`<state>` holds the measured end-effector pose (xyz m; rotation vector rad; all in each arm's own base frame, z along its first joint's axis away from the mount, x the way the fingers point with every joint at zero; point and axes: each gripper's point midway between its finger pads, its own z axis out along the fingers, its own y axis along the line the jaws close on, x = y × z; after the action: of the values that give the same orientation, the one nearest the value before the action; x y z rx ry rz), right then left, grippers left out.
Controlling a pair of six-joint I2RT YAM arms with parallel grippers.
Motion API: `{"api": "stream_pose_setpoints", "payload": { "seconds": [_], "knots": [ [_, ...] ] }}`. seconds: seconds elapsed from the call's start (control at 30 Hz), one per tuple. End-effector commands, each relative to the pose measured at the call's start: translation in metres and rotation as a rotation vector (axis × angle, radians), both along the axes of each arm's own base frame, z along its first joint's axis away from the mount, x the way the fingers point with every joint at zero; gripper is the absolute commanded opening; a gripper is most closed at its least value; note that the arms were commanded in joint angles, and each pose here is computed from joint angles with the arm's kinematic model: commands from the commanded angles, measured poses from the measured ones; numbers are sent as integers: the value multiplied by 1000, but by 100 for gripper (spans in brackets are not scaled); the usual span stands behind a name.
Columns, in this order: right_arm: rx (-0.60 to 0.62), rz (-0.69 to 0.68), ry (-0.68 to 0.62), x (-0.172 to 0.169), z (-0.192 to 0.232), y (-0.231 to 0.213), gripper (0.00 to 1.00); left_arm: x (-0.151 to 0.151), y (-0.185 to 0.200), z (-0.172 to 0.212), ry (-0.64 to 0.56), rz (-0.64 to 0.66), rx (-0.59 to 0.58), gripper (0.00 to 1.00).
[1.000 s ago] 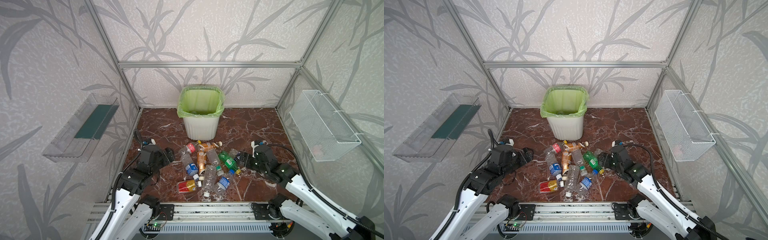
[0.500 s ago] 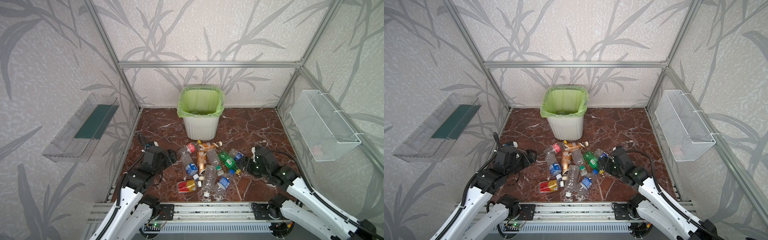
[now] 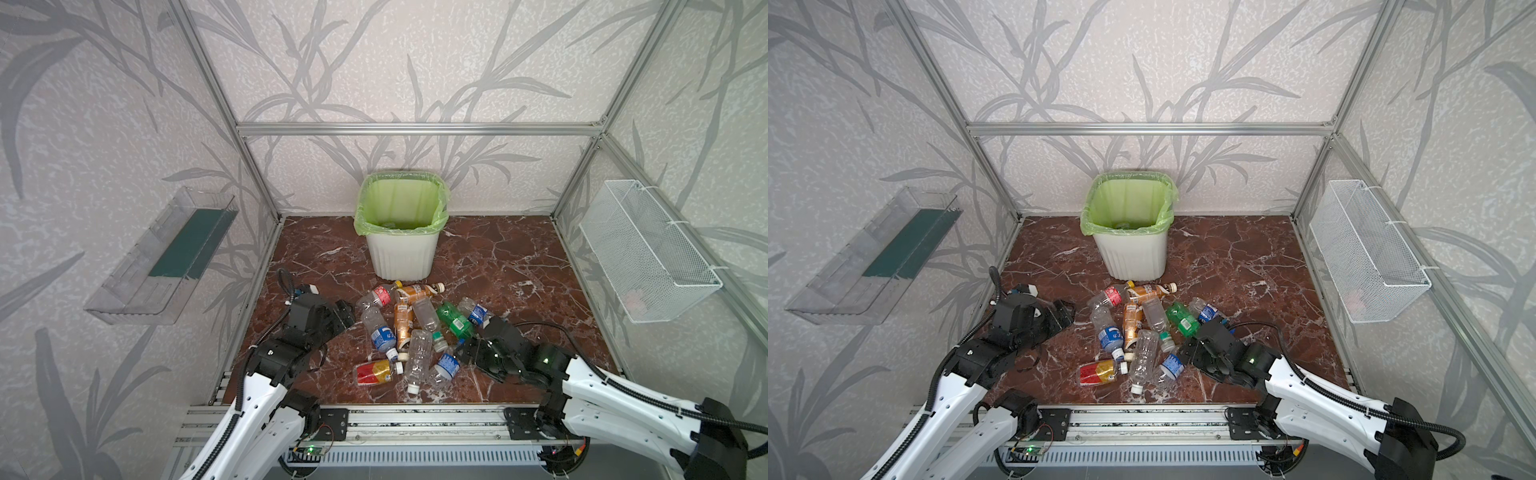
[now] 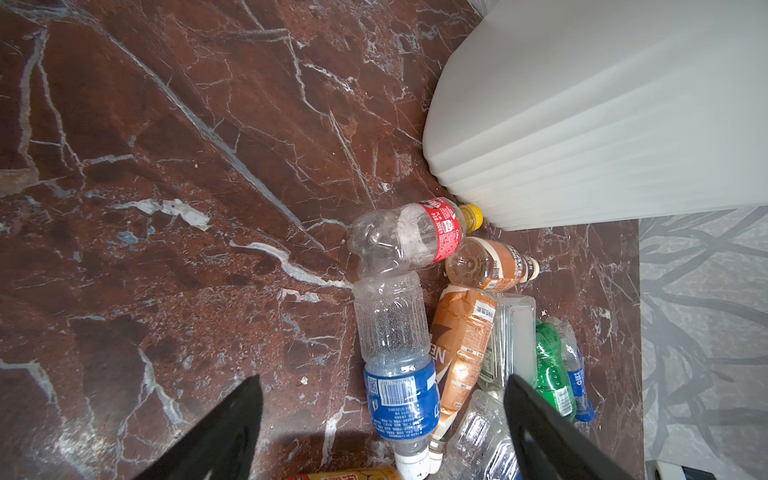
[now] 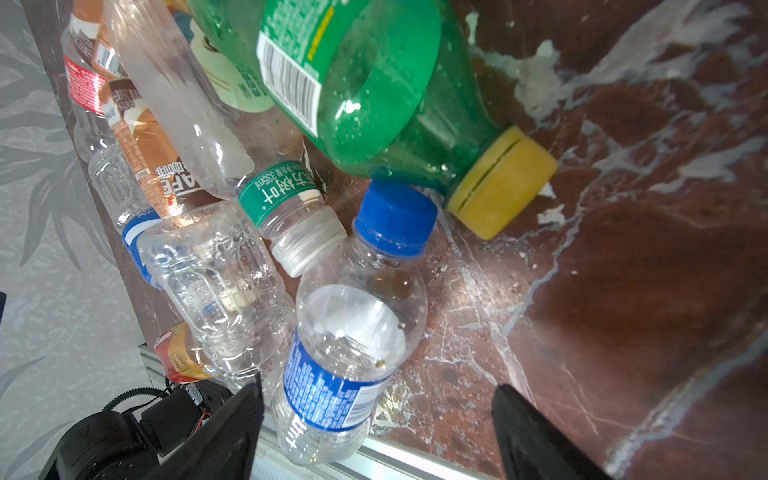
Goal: Throw the plastic bottles in the bin
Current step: 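Grasp the clear blue-capped bottle near the Sprite bottle with the right gripper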
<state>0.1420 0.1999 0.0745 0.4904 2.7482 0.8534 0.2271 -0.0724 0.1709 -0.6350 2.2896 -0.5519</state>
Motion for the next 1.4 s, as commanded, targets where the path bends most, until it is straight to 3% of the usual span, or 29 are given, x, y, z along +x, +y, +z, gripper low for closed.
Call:
{"api": "stream_pose_setpoints", "payload": {
  "seconds": [0.0, 0.8, 1.13, 1.37],
  "knots": [
    [36, -38, -10, 5, 0, 11, 86, 0, 1, 1, -9, 10, -12, 90],
    [20, -8, 29, 9, -28, 39, 83, -6, 0, -7, -3, 7, -28, 90],
    [-21, -4, 46, 5, -43, 32, 73, -6, 0, -9, 1, 8, -25, 90],
    [-32, 20, 28, 3, -39, 29, 58, -5, 0, -10, 4, 8, -25, 90]
  ]
}}
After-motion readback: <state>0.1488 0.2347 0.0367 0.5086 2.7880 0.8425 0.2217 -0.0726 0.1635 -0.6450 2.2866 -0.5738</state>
